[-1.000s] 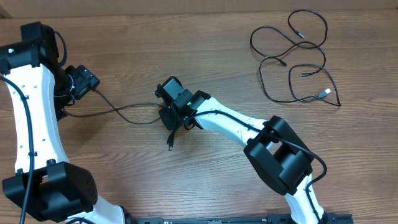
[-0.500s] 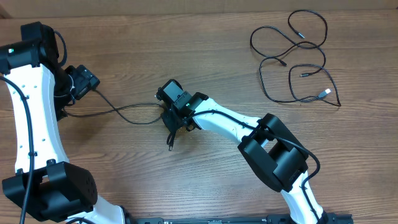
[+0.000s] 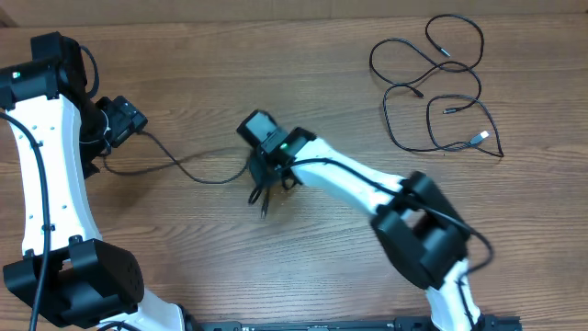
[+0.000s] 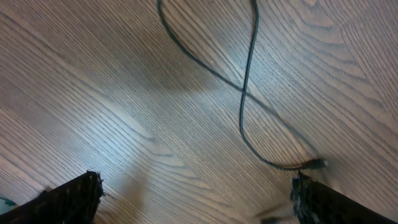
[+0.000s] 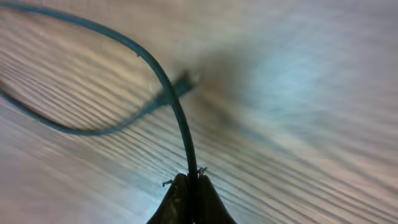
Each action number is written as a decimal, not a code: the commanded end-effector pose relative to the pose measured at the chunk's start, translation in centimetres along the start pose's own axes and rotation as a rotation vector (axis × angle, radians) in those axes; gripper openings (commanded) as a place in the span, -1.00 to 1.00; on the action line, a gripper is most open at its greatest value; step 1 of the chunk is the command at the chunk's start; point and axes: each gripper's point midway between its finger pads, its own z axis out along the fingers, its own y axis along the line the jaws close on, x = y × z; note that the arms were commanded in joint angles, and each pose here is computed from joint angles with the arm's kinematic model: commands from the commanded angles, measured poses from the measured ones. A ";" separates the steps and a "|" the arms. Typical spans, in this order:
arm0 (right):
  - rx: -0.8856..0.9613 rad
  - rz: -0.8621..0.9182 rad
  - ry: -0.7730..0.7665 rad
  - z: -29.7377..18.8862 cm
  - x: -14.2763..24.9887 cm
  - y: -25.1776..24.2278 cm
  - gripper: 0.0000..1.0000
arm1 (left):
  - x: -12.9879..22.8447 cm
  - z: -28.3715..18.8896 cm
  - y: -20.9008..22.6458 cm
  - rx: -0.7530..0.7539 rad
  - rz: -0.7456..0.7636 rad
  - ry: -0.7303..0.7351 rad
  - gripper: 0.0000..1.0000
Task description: Untangle cables
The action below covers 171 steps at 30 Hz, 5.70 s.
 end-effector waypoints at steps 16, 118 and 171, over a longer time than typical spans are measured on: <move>-0.063 0.151 -0.585 -29.4 -7.2 -3.7 -0.93 | 0.1 0.5 0.1 -0.005 -0.016 0.015 0.99; -0.112 0.206 -0.157 -17.5 -2.4 -1.6 0.93 | 0.1 0.5 0.1 -0.005 -0.016 0.015 0.99; 0.006 0.278 -0.174 -17.4 -3.0 -6.2 1.00 | 5.2 4.0 -14.7 0.229 0.311 0.049 1.00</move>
